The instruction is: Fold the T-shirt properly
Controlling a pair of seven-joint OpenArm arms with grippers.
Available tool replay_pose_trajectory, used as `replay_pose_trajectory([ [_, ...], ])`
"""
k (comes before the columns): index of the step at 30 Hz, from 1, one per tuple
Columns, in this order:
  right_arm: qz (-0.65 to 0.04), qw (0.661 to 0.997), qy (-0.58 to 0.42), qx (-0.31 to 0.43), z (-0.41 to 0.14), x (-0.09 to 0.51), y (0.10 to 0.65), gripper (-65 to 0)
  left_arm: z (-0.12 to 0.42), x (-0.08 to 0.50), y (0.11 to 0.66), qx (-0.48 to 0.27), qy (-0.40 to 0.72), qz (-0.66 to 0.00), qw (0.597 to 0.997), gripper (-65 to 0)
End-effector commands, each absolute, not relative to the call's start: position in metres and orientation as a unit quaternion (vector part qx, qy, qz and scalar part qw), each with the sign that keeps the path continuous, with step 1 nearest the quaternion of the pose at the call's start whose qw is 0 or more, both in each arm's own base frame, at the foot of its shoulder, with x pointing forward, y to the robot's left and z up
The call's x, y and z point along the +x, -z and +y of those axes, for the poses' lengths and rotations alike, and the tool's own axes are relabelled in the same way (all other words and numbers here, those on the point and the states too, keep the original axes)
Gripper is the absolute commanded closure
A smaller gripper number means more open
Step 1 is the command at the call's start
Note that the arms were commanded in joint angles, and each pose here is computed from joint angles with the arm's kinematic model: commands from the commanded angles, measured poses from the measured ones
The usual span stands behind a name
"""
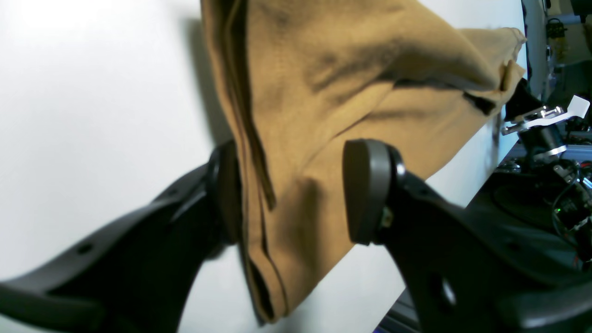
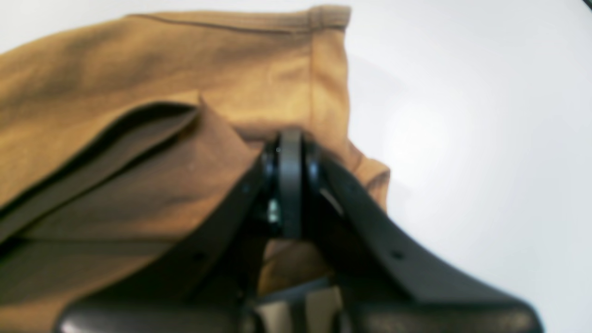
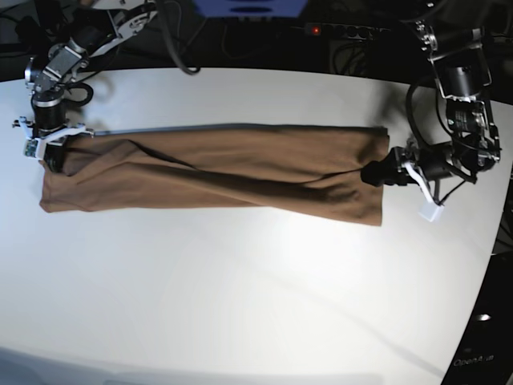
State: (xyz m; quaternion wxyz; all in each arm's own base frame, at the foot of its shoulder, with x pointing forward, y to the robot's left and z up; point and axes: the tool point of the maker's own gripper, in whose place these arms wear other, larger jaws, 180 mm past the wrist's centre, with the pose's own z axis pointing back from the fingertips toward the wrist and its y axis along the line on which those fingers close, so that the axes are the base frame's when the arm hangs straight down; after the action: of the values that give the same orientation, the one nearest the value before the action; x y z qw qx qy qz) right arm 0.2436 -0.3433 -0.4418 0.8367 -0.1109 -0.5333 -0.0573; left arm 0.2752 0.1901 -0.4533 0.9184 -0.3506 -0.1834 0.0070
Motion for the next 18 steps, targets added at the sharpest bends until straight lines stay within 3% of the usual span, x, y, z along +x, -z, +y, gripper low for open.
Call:
replay_pose_trajectory([
  [1, -0.485, 0.866, 0.046, -0.117, -0.345, 0.230, 0.459, -0.9, 0.201, 0.200, 0.498, -0.279, 0.027, -0.012, 0.960, -34.6],
  [15, -0.485, 0.866, 0.046, -0.117, -0.345, 0.230, 0.459, -0.9, 0.166, 0.195, 0.504, -0.302, 0.053, 0.004, 0.952, -34.5],
  [17, -0.485, 0.866, 0.046, -0.117, -0.345, 0.230, 0.459, -0.9, 0.167, 0.195, 0.504, -0.300, 0.053, 0.004, 0.952, -32.1],
  [18, -0.485, 0.866, 0.046, -0.117, -0.345, 0.230, 0.459, -0.9, 0.167, 0.196, 0.504, -0.301, 0.052, 0.003, 0.952, -27.7],
])
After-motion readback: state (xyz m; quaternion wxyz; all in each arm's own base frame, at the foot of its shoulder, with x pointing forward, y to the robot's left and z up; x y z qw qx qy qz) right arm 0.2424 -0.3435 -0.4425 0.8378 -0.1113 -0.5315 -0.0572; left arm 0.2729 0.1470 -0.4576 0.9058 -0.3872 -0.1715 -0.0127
